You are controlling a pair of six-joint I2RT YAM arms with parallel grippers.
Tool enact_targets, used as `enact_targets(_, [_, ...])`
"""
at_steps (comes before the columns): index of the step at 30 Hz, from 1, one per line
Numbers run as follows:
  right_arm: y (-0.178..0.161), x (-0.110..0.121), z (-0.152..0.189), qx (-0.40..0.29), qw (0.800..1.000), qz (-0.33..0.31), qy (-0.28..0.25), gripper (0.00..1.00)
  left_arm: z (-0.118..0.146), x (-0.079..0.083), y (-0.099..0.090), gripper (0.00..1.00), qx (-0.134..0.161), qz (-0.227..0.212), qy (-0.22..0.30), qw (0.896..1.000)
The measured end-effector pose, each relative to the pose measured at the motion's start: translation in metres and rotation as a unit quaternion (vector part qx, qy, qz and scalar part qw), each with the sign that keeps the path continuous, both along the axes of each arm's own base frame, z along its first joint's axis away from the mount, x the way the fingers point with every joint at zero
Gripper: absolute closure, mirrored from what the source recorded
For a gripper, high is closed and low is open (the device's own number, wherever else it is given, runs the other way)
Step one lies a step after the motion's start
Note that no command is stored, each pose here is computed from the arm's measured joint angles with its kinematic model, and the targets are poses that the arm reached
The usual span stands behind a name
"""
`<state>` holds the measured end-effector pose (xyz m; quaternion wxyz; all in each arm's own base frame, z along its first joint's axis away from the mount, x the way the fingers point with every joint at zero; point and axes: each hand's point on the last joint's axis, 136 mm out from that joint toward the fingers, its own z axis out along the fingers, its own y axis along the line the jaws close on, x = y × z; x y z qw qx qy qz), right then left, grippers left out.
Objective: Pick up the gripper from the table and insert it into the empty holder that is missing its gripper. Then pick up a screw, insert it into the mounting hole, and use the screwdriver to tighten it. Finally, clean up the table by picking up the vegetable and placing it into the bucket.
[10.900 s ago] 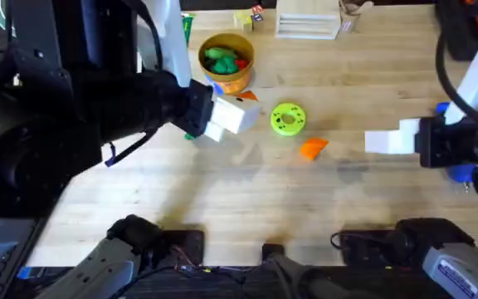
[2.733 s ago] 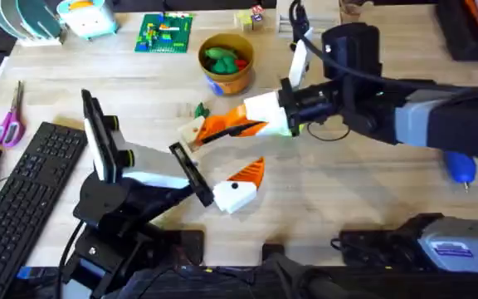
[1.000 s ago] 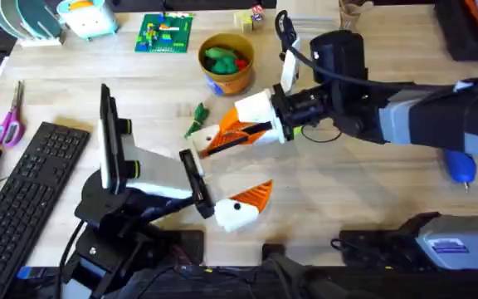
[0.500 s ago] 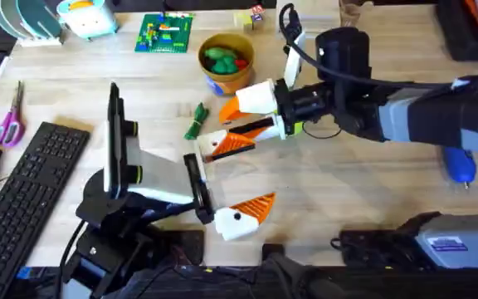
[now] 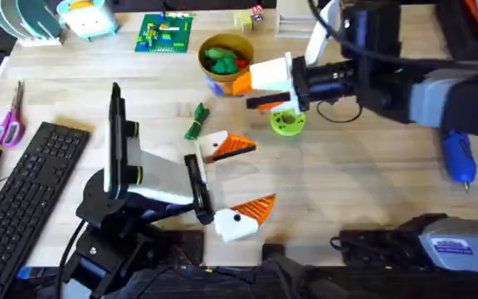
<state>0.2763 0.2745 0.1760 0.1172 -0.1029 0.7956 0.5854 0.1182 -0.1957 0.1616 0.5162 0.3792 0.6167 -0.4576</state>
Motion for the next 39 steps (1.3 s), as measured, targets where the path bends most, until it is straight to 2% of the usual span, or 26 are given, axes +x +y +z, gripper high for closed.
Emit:
enact_targets(5, [-0.029,0.009,0.003,-0.108,0.992,-0.045,-0.048,0.063,0.0,0.0,0.0,0.008,0.0,0.0,0.0,1.0])
enact_targets(8, [-0.049,0.008,0.002,-0.192,0.976,-0.058,-0.083,0.063,0.0,0.0,0.0,0.008,0.0,0.0,0.0,1.0])
enact_targets(10, [-0.065,0.007,-0.001,-0.257,0.958,-0.064,-0.112,0.061,0.0,0.0,0.0,0.008,0.0,0.0,0.0,1.0])
enact_targets(14, [-0.095,0.002,-0.019,-0.388,0.906,-0.055,-0.159,0.06,0.0,0.0,0.0,0.008,0.0,0.0,0.0,1.0])
enact_targets(17, [-0.103,0.001,-0.037,-0.443,0.879,-0.034,-0.17,0.058,0.0,0.0,0.0,0.008,0.0,0.0,0.0,1.0])
enact_targets(23, [-0.098,0.008,-0.068,-0.492,0.852,0.007,-0.181,0.059,0.0,0.0,0.0,0.008,0.0,0.0,0.0,1.0])
enact_targets(26, [-0.09,0.011,-0.08,-0.499,0.846,0.022,-0.187,0.125,0.0,0.0,0.0,0.008,0.0,0.0,0.0,1.0])
enact_targets(29, [-0.08,0.015,-0.086,-0.499,0.842,0.031,-0.204,0.232,0.0,0.0,0.0,0.008,0.0,0.0,0.0,1.0])
enact_targets(34, [-0.068,0.015,-0.096,-0.503,0.833,0.057,-0.223,0.516,0.0,0.0,0.0,0.008,0.0,0.0,0.0,1.0])
enact_targets(39, [-0.067,0.013,-0.11,-0.516,0.825,0.074,-0.219,0.563,0.0,0.0,0.0,0.008,0.0,0.0,0.0,1.0])
